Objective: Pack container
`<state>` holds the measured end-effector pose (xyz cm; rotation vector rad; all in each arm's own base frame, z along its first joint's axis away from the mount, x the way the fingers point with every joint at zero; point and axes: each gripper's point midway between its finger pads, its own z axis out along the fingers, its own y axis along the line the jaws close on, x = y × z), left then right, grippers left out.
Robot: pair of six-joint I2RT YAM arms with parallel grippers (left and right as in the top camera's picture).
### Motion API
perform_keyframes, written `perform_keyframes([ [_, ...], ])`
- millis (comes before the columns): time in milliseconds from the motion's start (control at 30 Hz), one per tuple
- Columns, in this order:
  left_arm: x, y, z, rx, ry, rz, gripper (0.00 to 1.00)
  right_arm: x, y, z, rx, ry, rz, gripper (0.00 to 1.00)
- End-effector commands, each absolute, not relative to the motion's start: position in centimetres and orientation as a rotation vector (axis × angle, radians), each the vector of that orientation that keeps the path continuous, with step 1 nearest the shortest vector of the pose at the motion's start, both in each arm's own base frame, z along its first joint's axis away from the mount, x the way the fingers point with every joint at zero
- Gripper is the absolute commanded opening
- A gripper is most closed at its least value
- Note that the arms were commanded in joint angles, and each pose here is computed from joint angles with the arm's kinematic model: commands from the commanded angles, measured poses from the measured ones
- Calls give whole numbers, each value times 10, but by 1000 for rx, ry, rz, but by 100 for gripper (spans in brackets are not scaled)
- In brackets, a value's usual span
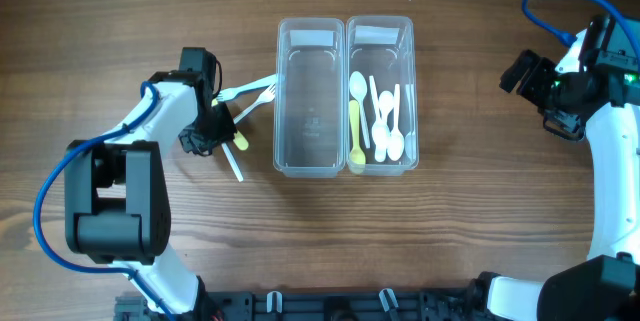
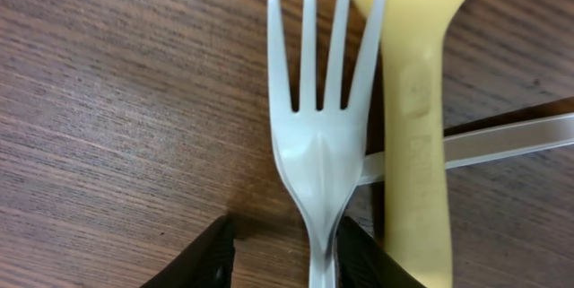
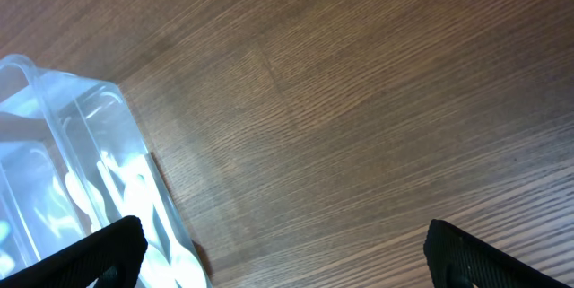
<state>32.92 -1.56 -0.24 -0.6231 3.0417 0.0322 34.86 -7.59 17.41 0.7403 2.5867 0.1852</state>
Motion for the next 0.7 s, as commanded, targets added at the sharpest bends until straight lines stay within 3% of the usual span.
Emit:
perform_keyframes([
  [0,326,-14,-9,-622,3055,54,38,349,-74,171,751,2596,199,100],
  [100,325,-14,-9,-623,3058,55,38,349,-74,171,751,2596,199,100],
  [367,320,-14,-9,-626,3078,64,4,349,-74,171,751,2598,205,100],
  [667,304,-16,-3,-639,3152,64,4,350,-67,172,738,2599,258,100],
])
